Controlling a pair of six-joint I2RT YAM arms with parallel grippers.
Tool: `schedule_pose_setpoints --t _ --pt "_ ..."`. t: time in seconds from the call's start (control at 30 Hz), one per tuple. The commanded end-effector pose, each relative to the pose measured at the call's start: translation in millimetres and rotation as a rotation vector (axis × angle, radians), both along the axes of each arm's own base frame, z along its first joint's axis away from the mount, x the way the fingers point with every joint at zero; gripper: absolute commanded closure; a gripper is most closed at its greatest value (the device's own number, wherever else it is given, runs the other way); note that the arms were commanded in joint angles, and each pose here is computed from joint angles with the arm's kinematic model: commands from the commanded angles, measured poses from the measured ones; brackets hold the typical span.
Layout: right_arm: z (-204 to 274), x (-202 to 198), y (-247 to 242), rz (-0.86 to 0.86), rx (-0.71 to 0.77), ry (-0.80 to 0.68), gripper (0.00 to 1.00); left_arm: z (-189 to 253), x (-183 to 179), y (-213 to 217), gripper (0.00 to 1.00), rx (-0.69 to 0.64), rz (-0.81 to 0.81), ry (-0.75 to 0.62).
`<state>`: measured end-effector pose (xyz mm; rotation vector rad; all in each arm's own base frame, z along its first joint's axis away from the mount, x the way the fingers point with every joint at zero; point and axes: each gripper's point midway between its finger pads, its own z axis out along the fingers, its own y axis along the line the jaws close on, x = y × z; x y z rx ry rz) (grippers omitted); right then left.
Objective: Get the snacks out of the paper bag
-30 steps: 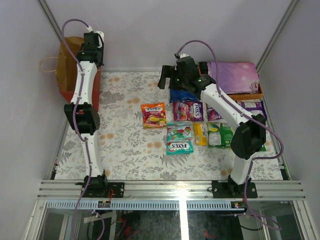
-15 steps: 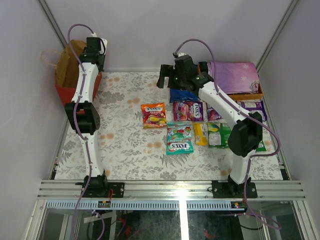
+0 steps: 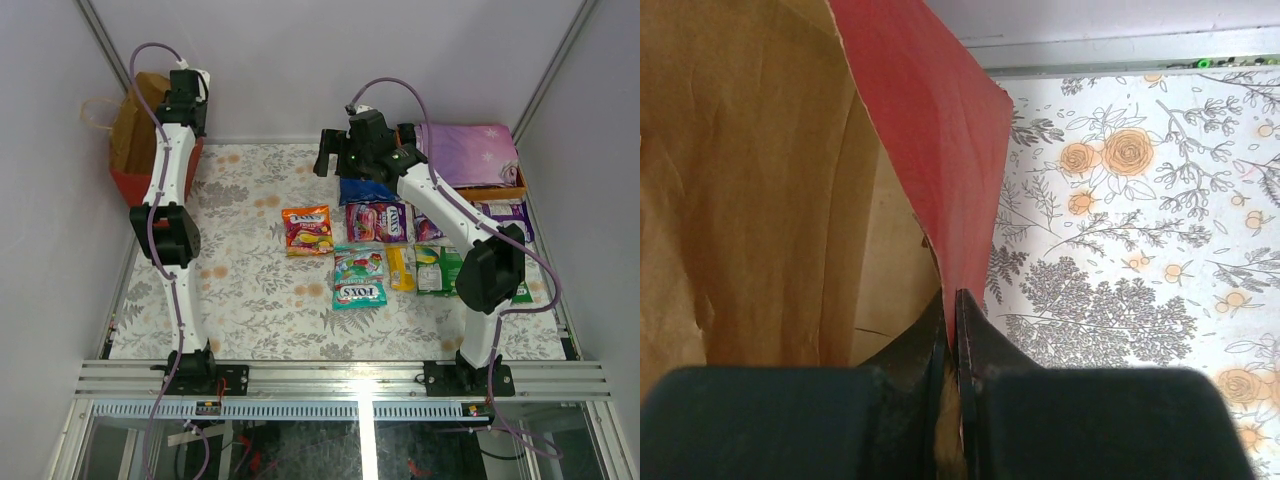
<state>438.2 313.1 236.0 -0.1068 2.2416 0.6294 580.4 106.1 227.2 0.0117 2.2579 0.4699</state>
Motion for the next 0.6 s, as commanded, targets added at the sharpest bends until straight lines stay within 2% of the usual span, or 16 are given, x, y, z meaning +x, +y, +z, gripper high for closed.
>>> schedule_pose_setpoints --t 0.0,0.33,0.57 --pt "23 6 3 0.019 0.027 -0.058 0.00 23 13 -1 1.00 -0.055 0.006 -0.106" --pt "23 5 1 0.020 0.018 -0.067 0.01 3 8 -23 1.00 -0.217 0.015 -0.065" --pt "23 5 0 0.021 0.008 -0.073 0.00 -3 11 -16 1.00 -0.246 0.081 -0.079"
